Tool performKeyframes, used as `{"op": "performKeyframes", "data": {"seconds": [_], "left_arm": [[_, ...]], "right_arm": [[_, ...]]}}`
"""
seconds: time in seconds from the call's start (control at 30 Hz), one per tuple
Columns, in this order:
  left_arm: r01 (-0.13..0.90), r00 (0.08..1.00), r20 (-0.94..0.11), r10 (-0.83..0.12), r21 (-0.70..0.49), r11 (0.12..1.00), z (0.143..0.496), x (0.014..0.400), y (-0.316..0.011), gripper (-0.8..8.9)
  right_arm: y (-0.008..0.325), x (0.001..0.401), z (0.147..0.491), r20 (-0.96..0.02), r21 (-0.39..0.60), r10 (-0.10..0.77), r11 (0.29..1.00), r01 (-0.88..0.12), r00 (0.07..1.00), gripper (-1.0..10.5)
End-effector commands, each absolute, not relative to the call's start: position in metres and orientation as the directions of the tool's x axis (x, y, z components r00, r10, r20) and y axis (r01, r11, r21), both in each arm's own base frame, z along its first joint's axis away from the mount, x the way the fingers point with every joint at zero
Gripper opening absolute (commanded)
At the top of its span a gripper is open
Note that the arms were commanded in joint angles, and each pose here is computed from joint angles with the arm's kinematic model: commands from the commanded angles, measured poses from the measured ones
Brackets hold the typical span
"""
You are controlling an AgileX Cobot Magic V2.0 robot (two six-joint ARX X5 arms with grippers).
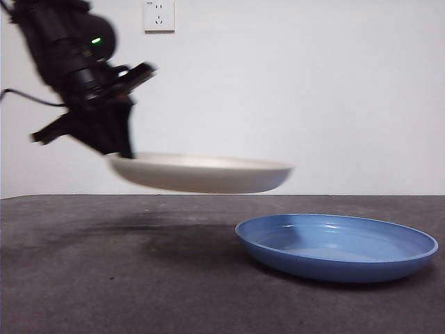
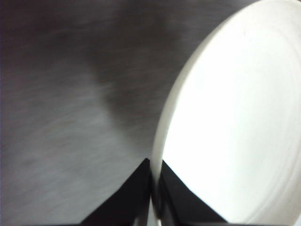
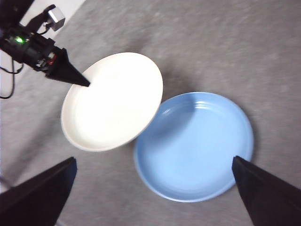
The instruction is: Pick up the white plate, put it on the blue plate, put it on desk
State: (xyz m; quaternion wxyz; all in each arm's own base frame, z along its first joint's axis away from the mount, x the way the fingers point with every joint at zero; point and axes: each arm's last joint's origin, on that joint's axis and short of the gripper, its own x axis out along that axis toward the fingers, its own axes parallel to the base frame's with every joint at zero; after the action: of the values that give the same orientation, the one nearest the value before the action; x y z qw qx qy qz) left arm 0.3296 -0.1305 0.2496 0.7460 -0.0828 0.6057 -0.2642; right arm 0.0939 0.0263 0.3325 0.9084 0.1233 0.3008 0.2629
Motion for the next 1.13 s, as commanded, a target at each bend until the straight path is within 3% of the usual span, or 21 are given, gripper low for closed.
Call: {"op": "performKeyframes", "data": {"seconds": [0.03, 0.1, 0.5, 1.13], "left_arm": [[0.318, 0.129, -0.843, -0.522, -0.463, 0.827, 0.255, 0.331, -0.158, 0.15], [0.344, 0.114, -0.839, -0.532, -0.469, 0.814, 0.256, 0.330, -0.176, 0.15], [0.432, 0.016, -0.849, -0.529, -0.471, 0.769, 0.233, 0.353, -0.256, 0.15], [0.460, -0.057, -0.876, -0.478, -0.448, 0.767, 0.203, 0.365, -0.280, 0.30]], "right_arm": [[0.023, 0.086, 0.341, -0.480, 0.291, 0.493, 0.870, -0.399, 0.726, 6.4], [0.021, 0.080, 0.345, -0.483, 0.258, 0.457, 0.889, -0.377, 0.747, 6.4], [0.018, 0.053, 0.369, -0.436, 0.241, 0.464, 0.886, -0.397, 0.771, 6.4], [0.018, 0.050, 0.370, -0.428, 0.238, 0.476, 0.879, -0.412, 0.768, 6.4]]}}
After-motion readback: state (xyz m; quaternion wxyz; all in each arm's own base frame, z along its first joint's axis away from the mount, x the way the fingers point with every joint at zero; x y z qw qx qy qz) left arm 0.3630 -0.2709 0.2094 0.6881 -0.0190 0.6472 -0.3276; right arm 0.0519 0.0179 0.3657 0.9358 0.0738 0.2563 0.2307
